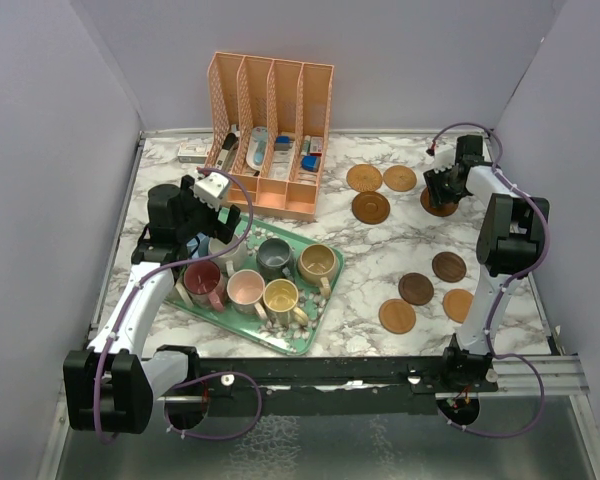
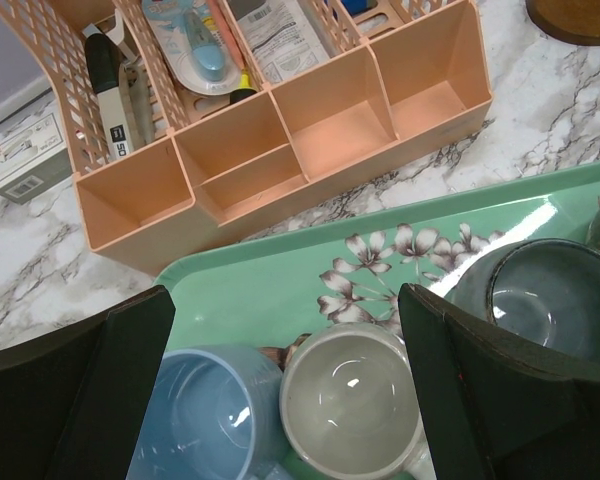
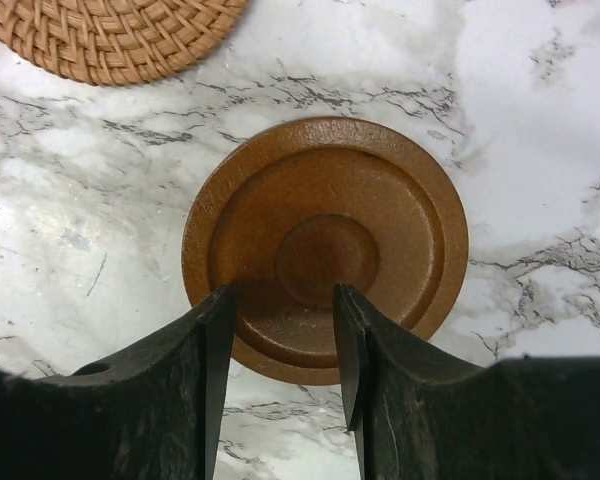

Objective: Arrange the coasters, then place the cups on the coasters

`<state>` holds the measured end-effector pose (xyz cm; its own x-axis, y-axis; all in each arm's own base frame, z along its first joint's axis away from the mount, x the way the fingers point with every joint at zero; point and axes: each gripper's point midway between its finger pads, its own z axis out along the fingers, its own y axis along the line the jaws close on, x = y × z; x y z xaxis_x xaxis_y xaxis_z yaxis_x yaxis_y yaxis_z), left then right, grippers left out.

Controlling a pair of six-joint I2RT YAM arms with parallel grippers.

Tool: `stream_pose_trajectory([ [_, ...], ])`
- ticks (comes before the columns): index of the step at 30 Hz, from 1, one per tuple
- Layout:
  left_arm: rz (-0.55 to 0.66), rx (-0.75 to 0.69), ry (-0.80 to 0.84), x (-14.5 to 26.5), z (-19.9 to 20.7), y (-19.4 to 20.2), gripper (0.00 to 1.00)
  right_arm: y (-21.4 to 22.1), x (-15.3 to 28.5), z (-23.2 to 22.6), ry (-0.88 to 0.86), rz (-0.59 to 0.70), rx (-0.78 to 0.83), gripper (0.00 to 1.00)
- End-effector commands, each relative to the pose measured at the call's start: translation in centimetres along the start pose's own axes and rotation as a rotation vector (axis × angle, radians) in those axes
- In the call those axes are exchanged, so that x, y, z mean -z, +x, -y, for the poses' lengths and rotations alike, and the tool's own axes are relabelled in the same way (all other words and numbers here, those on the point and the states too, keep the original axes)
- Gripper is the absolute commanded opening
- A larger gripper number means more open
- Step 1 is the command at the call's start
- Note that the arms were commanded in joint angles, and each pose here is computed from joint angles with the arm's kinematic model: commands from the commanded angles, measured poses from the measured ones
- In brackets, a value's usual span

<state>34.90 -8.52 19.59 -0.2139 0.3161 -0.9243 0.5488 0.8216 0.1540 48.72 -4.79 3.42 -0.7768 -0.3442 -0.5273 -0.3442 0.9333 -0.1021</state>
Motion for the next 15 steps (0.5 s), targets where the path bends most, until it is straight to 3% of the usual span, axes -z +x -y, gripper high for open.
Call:
stream_pose_trajectory([
  [1,0.022,-0.018,0.03,0.2,0.7,-0.4,0.99,1.6,-0.6,-2.8,-0.117,-0.031,-0.013,0.45],
  [15,0.025,-0.021,0.03,0.3,0.7,-0.5,0.99,1.3,-1.0,-7.7,-0.275,-0.037,0.014,0.45],
])
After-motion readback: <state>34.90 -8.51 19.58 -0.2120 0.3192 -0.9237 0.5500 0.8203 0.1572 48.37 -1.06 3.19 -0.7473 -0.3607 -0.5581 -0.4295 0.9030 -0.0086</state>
